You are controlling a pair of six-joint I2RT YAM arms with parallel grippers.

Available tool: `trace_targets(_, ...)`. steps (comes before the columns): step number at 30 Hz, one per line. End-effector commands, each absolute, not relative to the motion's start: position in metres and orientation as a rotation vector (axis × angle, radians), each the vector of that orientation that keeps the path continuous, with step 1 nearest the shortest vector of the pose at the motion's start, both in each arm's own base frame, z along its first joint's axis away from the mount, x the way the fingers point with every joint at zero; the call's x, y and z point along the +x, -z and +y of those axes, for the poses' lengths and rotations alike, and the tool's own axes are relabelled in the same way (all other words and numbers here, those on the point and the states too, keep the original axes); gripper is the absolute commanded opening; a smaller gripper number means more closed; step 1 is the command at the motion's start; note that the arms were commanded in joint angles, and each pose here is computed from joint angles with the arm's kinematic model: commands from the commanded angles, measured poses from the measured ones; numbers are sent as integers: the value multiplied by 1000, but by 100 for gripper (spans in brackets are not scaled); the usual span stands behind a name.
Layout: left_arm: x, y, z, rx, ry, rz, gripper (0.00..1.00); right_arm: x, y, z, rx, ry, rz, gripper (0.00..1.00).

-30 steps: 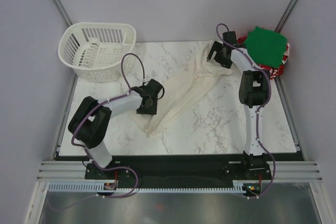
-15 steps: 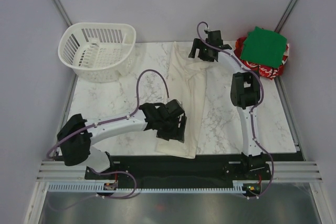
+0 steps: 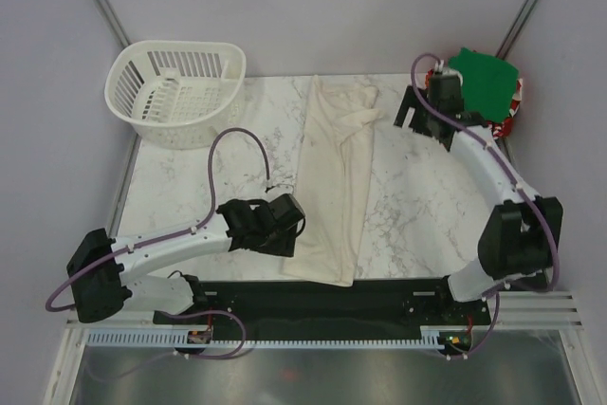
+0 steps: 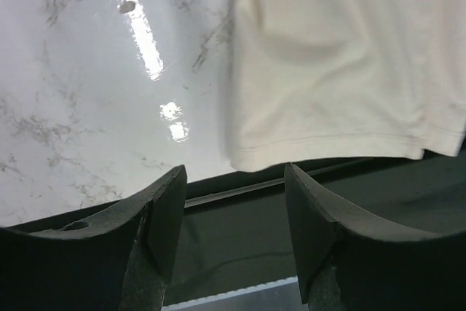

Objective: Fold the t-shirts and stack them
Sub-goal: Fold the tshirt

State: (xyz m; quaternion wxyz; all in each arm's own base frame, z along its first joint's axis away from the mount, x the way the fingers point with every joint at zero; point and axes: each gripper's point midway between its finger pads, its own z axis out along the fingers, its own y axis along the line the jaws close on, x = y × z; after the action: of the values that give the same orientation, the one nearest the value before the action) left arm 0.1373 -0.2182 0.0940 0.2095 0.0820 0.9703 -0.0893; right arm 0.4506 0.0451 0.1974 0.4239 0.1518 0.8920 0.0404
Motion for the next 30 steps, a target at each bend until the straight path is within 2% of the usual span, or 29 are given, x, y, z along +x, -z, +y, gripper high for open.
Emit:
trace_targets(1, 150, -82, -212, 173, 207, 2633, 63, 367, -147, 99, 351, -415, 2363, 98)
trace_targets(2, 147, -73, -209, 187, 195, 2644, 63, 348, -144, 128, 292, -537, 2375, 98)
trace_targets(3, 147, -69, -213, 201, 215, 2643, 63, 318, -117, 136, 276, -567, 2448, 98)
trace_targets(5, 148, -62, -219, 211, 246, 2637, 63, 282, -119, 161, 192, -674, 2460, 98)
trace_targets(6, 146, -55, -219, 214, 237, 2655, 63, 258, -99, 163, 230, -698, 2516, 98)
trace_targets(9, 141, -44, -224, 206, 275, 2686, 60, 216, -91, 174, 236, -778, 2519, 98)
trace_targets(15, 133, -32, -226, 158, 333, 2706, 56, 174, -72, 177, 259, -855, 2545, 90)
trace_targets(19, 131, -34, -233, 151, 413, 2693, 56, 161, -66, 189, 241, -897, 2557, 80)
trace_targets(26, 121, -28, -238, 133, 538, 2692, 58, 135, -48, 222, 134, -920, 2615, 72)
trace_targets(29, 119, -22, -233, 105, 536, 2692, 49, 124, -43, 235, 82, -915, 2646, 67)
trace_targets(30, 120, -19, -231, 85, 522, 2691, 36, 124, -42, 237, 83, -907, 2646, 64)
